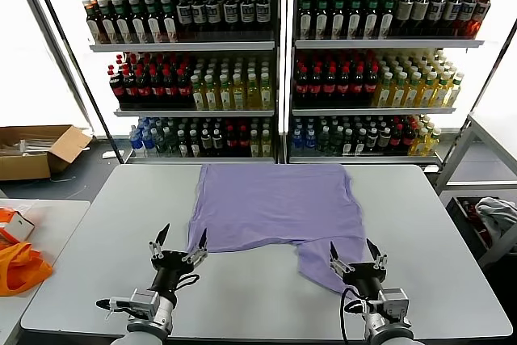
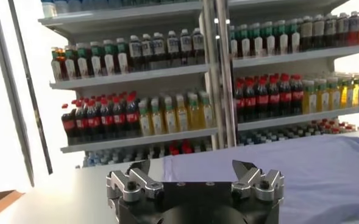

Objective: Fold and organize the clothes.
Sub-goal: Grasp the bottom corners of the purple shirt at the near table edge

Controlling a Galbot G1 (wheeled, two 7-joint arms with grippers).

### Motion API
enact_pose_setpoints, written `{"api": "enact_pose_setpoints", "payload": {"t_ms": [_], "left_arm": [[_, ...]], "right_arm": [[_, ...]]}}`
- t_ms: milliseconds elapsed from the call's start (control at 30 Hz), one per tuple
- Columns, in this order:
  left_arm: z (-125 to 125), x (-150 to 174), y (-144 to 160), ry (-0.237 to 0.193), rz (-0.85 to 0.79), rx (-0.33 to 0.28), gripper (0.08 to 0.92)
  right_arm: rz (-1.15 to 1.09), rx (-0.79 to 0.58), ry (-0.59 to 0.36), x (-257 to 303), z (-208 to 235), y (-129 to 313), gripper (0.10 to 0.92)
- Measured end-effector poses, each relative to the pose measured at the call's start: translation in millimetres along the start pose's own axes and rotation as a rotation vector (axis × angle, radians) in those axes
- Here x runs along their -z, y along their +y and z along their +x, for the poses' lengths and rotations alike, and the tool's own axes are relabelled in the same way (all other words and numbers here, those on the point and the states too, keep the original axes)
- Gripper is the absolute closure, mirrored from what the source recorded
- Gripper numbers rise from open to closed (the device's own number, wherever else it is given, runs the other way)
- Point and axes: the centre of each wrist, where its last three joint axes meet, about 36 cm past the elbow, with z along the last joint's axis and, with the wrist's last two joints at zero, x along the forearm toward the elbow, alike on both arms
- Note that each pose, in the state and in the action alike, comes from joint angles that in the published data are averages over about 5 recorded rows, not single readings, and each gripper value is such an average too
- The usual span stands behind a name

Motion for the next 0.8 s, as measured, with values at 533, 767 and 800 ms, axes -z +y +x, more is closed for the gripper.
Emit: {"api": "enact_pose_setpoints", "payload": {"t_ms": [533,767,800], "left_arm": [[-15,-8,5,0.183,0.021,-0.023,0.177],[-20,-12,9,0.225,0.041,-0.020,0.177],[-21,-12,10,0.229,0.045,-0.019,0.177]], "right_arm": [[-0.020,-0.022,0.145,-20,10,18,0.200],[-0.024,-0.038,0.171,-26,10,22,0.200],[-0.024,-0.040,0.174,-27,10,22,0.200]]}}
